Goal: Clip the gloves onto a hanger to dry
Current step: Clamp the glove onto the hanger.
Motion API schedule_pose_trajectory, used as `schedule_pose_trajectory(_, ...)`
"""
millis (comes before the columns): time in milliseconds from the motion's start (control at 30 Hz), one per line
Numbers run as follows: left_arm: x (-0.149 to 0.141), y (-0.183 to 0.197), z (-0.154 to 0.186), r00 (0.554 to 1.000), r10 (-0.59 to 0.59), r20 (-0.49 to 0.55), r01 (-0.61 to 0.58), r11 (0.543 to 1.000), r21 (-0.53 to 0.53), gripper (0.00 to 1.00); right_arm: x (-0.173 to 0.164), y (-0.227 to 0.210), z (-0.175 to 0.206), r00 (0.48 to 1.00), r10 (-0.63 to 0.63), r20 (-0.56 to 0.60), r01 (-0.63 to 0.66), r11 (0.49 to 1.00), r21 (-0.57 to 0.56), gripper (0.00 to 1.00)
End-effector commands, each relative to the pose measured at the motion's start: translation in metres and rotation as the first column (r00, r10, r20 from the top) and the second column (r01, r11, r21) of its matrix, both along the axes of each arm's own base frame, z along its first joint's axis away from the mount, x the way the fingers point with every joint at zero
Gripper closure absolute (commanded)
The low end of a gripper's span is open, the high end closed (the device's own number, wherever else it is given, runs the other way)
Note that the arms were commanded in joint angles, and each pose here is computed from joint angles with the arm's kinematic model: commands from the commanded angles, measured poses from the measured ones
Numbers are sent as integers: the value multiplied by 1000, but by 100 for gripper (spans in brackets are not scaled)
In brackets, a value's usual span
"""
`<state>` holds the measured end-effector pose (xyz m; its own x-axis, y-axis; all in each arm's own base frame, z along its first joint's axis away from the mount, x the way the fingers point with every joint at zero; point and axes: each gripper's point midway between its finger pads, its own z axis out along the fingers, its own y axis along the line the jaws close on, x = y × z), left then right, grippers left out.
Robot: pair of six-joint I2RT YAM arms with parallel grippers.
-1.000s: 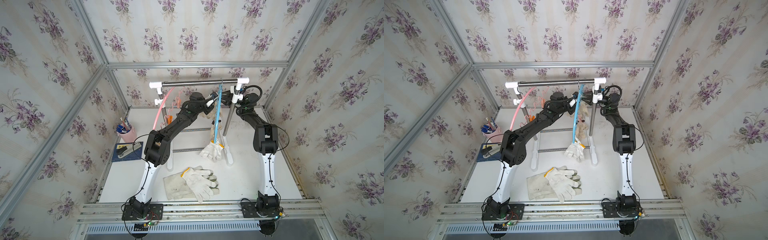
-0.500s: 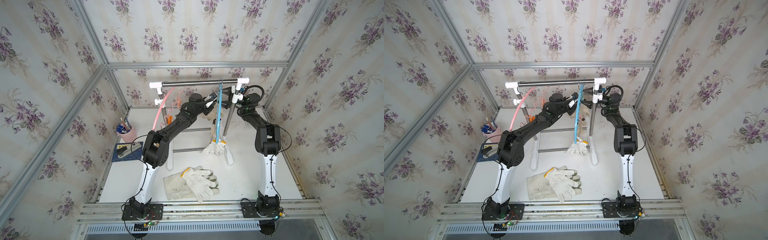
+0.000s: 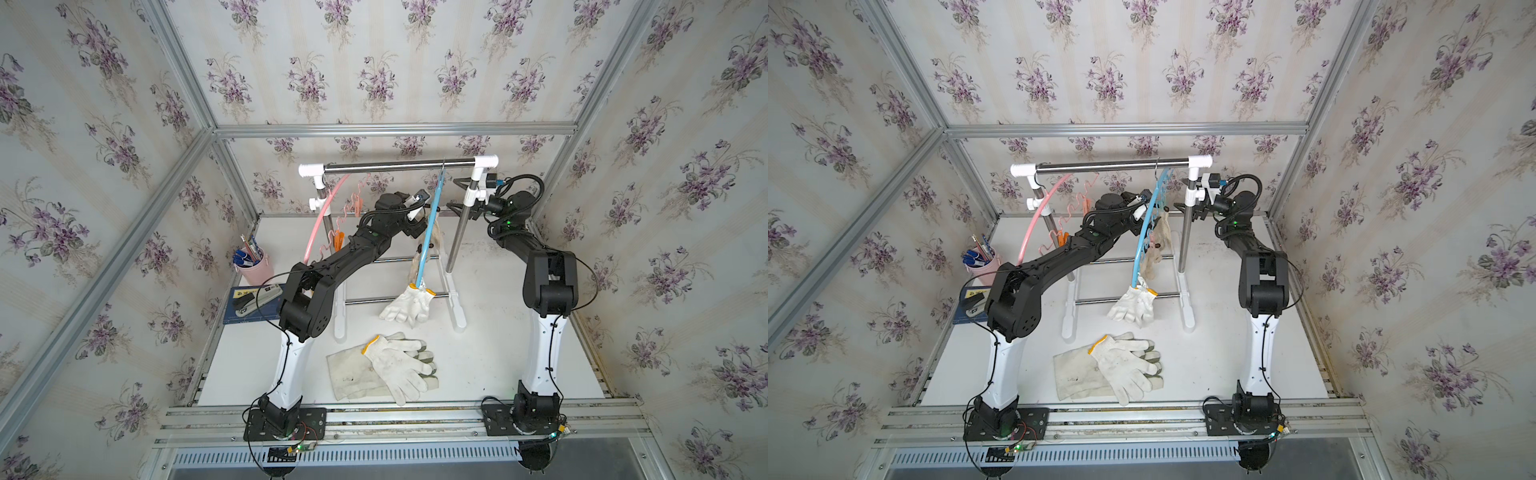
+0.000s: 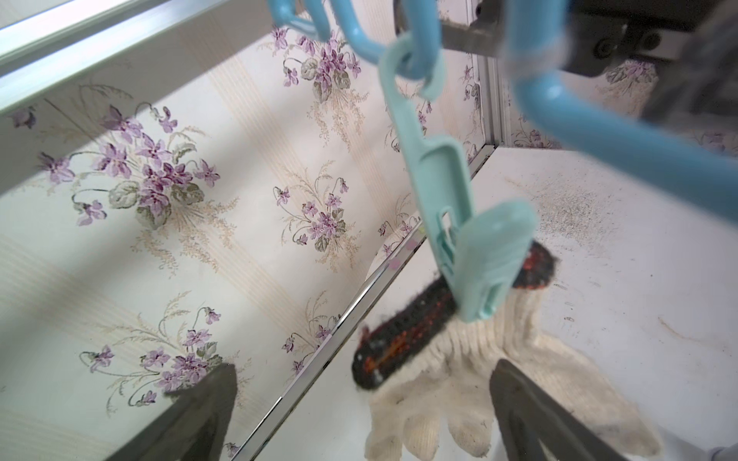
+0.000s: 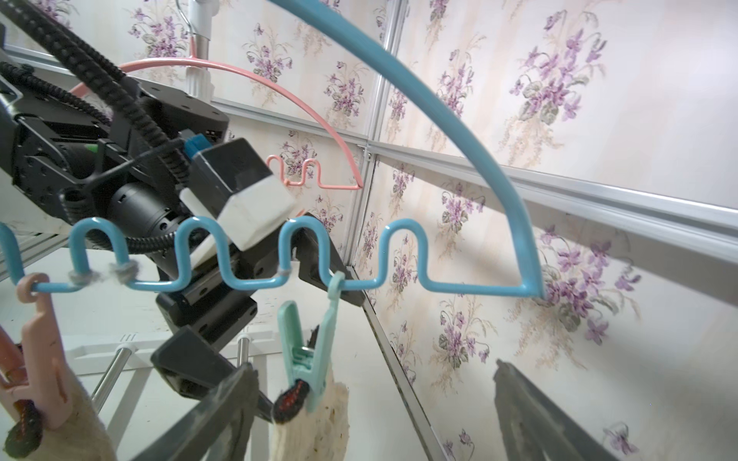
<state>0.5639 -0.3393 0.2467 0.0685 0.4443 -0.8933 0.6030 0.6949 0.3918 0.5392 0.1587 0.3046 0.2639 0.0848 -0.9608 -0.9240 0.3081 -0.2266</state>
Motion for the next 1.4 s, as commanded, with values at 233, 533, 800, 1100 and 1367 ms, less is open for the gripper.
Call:
schedule_pose_trajectory(233,-34,14,-20,1000,26,15,-27,995,98,0,1,-26,-14,970,-239,-35,238,971,-20,8)
schedule_pose_trajectory(533,-72,55,-64,973,207,-102,-191,971,145,0,16,-82,-39,755,-598,-267,608,792,-53,8)
schedule_pose_trajectory(800,-131,68,-57,973,211,-96,-195,968,155,0,-29,-129,-64,478,-789,-386,820,559,-125,8)
schedule_pose_trajectory(1100,-209,94,-17,973,219,-67,-216,975,52,0,-107,-118,-58,396,-864,-312,856,470,-216,8)
schedule_pose_trajectory(1367,-288,101,41,995,31,-100,-38,997,-70,0,-172,-61,-5,541,-797,-269,789,592,-165,13)
